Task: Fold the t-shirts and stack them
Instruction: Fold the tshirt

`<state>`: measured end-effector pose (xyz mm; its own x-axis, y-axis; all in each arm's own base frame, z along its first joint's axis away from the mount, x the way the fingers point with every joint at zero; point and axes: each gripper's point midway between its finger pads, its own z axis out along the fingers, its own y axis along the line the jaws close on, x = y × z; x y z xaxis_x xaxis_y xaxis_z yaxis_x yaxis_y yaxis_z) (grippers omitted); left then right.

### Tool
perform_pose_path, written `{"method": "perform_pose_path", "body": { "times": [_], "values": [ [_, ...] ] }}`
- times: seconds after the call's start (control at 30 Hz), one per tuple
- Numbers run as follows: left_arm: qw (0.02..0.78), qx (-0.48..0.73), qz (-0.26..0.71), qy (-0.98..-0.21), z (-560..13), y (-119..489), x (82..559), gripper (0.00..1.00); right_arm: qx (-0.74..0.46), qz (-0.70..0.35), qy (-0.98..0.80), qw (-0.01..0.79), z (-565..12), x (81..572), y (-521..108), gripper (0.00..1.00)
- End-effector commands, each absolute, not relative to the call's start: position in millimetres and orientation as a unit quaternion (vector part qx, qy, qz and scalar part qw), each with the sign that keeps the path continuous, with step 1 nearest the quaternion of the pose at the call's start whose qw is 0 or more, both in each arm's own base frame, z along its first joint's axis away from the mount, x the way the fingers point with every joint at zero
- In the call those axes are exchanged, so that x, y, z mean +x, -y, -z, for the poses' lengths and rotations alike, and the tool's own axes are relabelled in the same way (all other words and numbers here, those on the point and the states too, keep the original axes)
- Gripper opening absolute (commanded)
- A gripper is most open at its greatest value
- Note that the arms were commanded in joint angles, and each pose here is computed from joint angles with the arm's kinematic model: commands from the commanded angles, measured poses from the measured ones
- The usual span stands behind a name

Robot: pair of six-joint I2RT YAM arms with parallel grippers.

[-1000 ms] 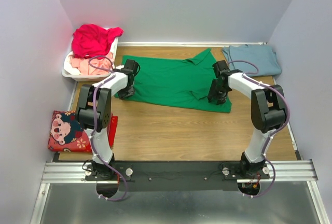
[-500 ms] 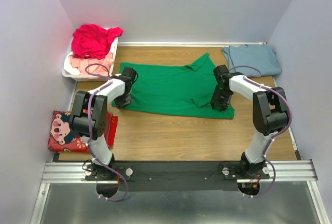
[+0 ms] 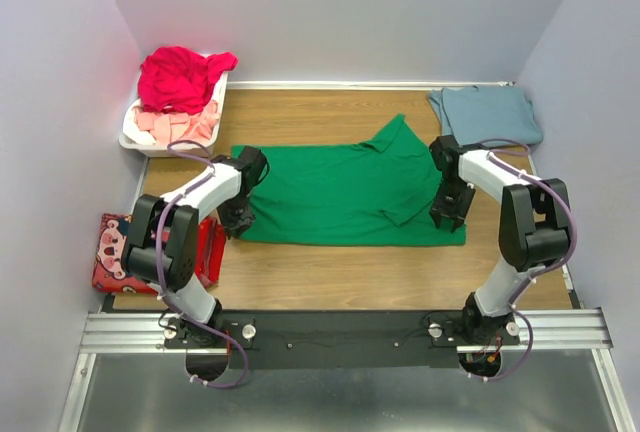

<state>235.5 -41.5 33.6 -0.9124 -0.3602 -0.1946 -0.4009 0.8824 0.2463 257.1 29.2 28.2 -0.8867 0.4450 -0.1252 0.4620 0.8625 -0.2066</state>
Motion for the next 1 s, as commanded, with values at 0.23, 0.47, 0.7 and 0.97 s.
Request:
{"method": "perform_pose_path", "body": {
  "times": [0.23, 0.47, 0.7, 0.97],
  "values": [
    [0.219, -0.199, -0.087, -0.951, -127.9, 54.9, 300.3, 0.32, 0.214, 0.052, -0.968, 0.124, -82.2, 300.4, -42.0, 0.49],
    [0.235, -0.171, -0.039, -0.956, -116.4, 81.3, 340.1, 0.28, 0.165, -0.027, -0.978, 0.126, -80.4, 303.2, -88.3, 0.49],
    [0.243, -0.154, -0.033, -0.957, -113.0, 88.5, 360.7, 0.27, 0.121, -0.085, -0.982, 0.122, -75.1, 292.9, -134.9, 0.49],
    [0.237, -0.142, -0.038, -0.96, -106.2, 89.6, 366.7, 0.26, 0.113, -0.069, -0.987, 0.088, -46.9, 276.2, -138.4, 0.27]
  ]
}}
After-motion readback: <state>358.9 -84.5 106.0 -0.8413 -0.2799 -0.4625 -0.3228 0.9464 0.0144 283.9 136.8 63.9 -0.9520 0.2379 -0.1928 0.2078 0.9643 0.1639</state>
